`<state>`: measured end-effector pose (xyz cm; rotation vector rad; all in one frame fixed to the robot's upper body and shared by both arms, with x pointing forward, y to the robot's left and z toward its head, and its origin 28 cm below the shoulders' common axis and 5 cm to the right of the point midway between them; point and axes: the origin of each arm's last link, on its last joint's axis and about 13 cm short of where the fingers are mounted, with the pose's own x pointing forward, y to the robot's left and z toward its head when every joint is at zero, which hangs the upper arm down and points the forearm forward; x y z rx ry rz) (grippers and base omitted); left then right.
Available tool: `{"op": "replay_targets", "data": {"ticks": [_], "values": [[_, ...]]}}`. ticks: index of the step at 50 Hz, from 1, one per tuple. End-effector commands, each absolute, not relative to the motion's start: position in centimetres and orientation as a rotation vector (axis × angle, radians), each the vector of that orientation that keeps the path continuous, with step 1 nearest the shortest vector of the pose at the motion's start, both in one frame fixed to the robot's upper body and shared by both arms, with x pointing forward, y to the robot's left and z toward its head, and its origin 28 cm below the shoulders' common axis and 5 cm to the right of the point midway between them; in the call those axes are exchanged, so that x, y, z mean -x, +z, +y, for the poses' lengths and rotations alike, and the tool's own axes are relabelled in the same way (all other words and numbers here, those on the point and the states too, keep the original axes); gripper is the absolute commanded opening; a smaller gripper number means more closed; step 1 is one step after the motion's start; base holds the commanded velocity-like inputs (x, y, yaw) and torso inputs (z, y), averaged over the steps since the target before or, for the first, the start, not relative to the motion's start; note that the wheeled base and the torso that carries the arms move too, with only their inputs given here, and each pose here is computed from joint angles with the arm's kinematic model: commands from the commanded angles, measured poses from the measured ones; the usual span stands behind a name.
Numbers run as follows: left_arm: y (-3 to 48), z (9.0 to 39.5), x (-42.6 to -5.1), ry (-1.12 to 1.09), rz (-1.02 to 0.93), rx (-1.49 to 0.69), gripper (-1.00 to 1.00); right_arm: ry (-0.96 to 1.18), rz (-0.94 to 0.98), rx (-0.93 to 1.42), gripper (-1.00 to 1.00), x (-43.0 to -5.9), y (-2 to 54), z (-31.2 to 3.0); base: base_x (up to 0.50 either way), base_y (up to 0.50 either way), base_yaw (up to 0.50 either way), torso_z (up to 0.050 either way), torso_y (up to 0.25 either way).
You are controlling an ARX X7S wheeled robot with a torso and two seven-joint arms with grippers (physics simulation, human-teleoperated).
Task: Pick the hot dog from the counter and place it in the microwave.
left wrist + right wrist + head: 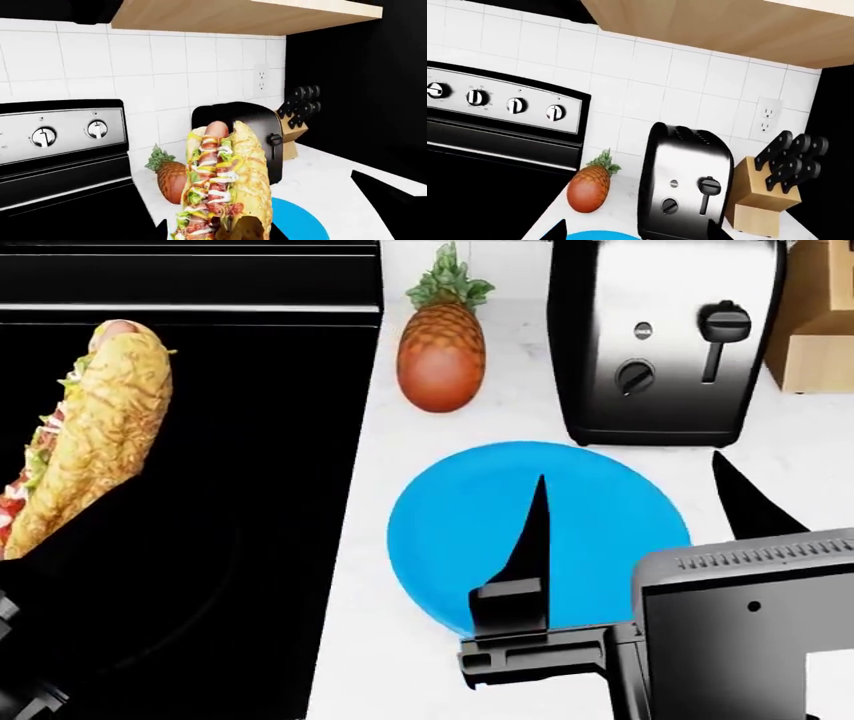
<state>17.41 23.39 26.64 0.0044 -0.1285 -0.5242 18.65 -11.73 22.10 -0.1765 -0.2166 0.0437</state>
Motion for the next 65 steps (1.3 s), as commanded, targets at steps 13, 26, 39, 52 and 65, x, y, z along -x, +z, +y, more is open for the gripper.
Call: {"op": "replay_targets", "data": {"ticks": [13, 26, 39, 52, 65], "values": [[26.0, 23.0, -17.8, -0.498, -0.123, 0.049, -1.00, 0.054, -0.218, 0.217, 1.00, -18.7, 22.4, -12.0, 0.00, 0.50, 0.00, 0.000, 0.000], [26.3, 23.3, -17.6, -0.496, -0.120, 0.050, -1.00, 0.056, -0.210, 0.211, 1.00, -18.6, 22.3, -11.7, 0.00, 0.50, 0.00, 0.000, 0.000], [26.2, 23.6, -17.9, -0.483, -0.113, 0.057, -1.00, 0.065, -0.215, 0.217, 1.00, -18.8, 22.5, -11.5, 0.00, 0.50, 0.00, 0.000, 0.000], [25.9, 23.6, -17.9, -0.471, -0.110, 0.066, -1.00, 0.063, -0.215, 0.212, 1.00, -18.7, 22.5, -11.6, 0.00, 0.50, 0.00, 0.000, 0.000], [31.3, 22.7, -19.6, -0.456, -0.283, 0.043, -1.00, 0.055, -0.200, 0.136, 1.00, -19.6, 22.3, -11.6, 0.00, 0.12, 0.00, 0.000, 0.000]]}}
